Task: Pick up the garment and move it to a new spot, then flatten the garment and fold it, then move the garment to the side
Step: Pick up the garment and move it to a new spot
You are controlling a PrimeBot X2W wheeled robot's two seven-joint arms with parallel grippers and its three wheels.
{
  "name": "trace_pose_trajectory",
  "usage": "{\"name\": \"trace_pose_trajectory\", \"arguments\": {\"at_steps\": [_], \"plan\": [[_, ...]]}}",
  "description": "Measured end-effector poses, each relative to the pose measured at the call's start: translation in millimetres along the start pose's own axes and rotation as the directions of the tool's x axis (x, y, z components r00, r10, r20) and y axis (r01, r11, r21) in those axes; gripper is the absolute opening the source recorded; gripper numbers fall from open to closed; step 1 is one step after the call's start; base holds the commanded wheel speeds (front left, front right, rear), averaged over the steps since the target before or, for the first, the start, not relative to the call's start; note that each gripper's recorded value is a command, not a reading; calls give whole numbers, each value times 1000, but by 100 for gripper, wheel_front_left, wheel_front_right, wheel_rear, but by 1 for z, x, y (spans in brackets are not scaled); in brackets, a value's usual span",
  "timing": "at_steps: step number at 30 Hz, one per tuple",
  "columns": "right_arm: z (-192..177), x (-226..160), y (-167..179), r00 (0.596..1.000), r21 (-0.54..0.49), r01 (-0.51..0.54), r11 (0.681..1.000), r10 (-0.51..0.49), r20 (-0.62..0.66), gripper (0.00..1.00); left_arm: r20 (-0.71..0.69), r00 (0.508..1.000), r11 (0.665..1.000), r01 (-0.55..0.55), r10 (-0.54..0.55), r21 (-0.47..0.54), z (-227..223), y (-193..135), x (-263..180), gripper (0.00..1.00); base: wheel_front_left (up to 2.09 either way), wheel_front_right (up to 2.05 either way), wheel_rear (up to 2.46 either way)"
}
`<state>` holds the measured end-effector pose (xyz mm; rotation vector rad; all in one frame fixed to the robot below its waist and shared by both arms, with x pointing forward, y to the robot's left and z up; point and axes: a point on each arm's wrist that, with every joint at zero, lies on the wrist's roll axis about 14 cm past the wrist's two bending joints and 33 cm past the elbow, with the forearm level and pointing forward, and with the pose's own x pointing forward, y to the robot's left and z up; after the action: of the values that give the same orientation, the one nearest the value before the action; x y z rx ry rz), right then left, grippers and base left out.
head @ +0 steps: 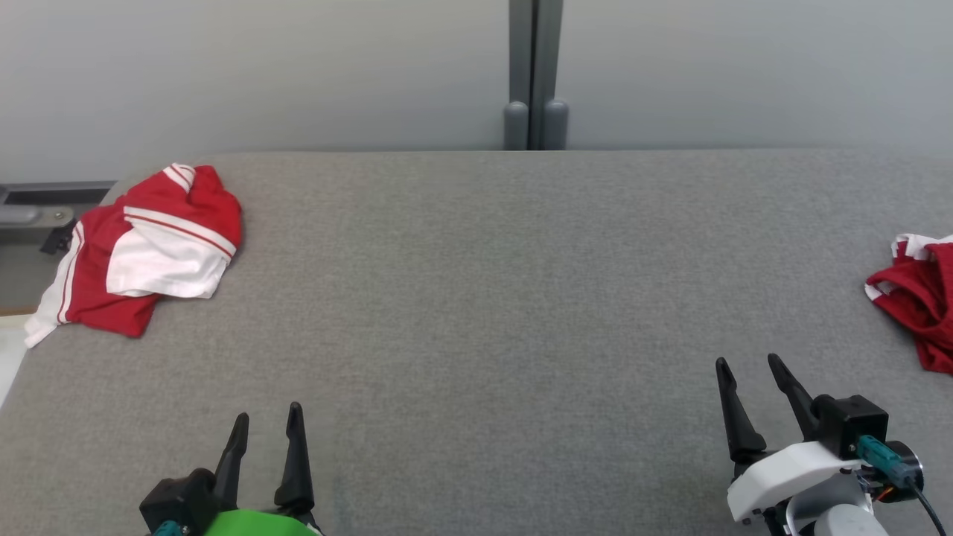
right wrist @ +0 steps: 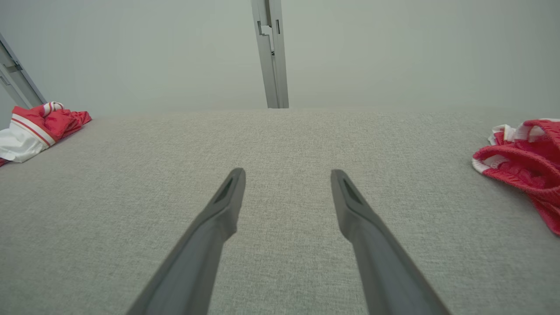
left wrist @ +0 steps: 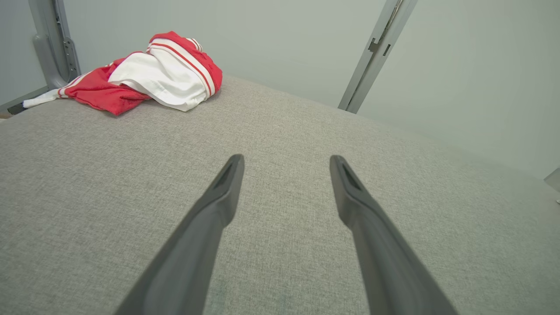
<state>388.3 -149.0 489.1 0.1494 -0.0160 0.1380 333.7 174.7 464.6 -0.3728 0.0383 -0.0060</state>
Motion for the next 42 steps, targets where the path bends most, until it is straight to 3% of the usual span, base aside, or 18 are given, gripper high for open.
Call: {"name": "trace_pose_trajectory", "arguments": {"at_steps": [10,18,27,36,42], "plan": [[-7,25,56,986,1,-164,987,164,-21,100,68,987,989,-145,145,-3,18,42,-31,100,0,0,0],[-20,40,117,943,13,-327,945,328,-56,100,129,945,954,-300,301,-24,33,83,-71,100,0,0,0],[-27,52,164,895,25,-440,898,441,-67,100,164,903,917,-397,398,-40,41,105,-100,100,0,0,0],[-34,63,163,895,16,-440,898,440,-71,100,184,888,904,-426,422,-17,54,114,-92,100,0,0,0],[-34,74,151,909,-16,-413,910,412,-65,100,354,877,905,-397,325,152,137,130,-58,100,0,0,0]]}}
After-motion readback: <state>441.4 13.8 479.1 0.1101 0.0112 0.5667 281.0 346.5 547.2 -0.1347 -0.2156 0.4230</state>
